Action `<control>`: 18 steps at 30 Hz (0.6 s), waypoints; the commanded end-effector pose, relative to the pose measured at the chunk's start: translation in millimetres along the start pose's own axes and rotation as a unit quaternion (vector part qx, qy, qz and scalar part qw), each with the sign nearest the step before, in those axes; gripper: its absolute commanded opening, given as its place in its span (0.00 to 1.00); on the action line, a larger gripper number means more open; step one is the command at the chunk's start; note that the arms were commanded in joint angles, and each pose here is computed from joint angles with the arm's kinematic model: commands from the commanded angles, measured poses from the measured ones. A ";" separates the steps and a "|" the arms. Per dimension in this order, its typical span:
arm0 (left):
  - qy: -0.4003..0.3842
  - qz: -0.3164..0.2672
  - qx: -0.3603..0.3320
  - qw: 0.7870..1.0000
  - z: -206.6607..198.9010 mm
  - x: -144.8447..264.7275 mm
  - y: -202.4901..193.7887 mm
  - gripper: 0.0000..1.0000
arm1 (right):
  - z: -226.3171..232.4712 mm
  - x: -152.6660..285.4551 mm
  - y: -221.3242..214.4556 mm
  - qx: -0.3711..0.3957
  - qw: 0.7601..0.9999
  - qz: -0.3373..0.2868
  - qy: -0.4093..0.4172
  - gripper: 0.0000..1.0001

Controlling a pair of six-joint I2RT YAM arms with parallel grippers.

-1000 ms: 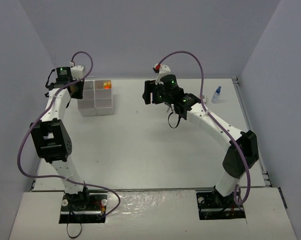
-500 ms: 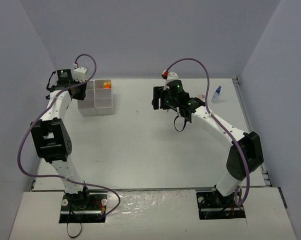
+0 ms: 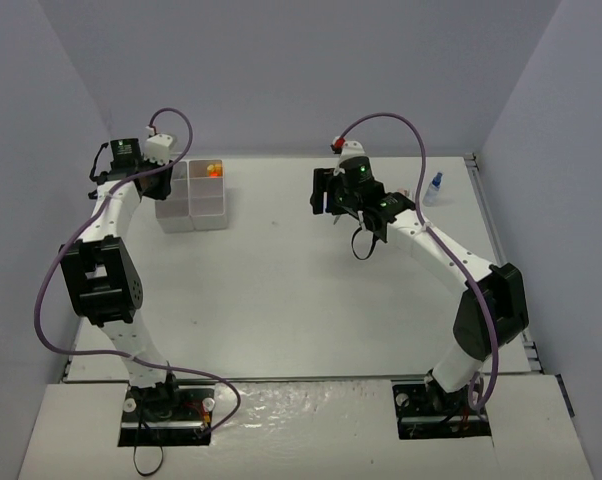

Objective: Sort the stationery into containers
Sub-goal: Place the stationery in the storage box.

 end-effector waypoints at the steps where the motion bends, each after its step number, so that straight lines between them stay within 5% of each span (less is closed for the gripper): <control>1: 0.013 -0.064 -0.049 0.997 15.8 29.0 44.4 0.00 | 9.1 15.7 45.7 0.003 0.997 -0.069 0.016 0.63; 11: -0.004 -0.112 -0.173 0.979 20.1 28.1 64.1 0.00 | 18.5 15.3 47.3 0.003 0.997 -0.062 0.045 0.63; 18: -0.005 -0.076 -0.240 0.968 25.9 21.7 51.7 0.00 | 20.2 18.3 49.5 -0.002 0.997 -0.064 0.049 0.63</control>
Point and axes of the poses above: each gripper's point midway between its finger pads, its own x axis back along the fingers, its own z axis along the line the jaws close on, y = z × x, the point moved 4 cm from there along x, back along the fingers, and after that the axes turned 7 degrees about -x, right-handed, at the moved point
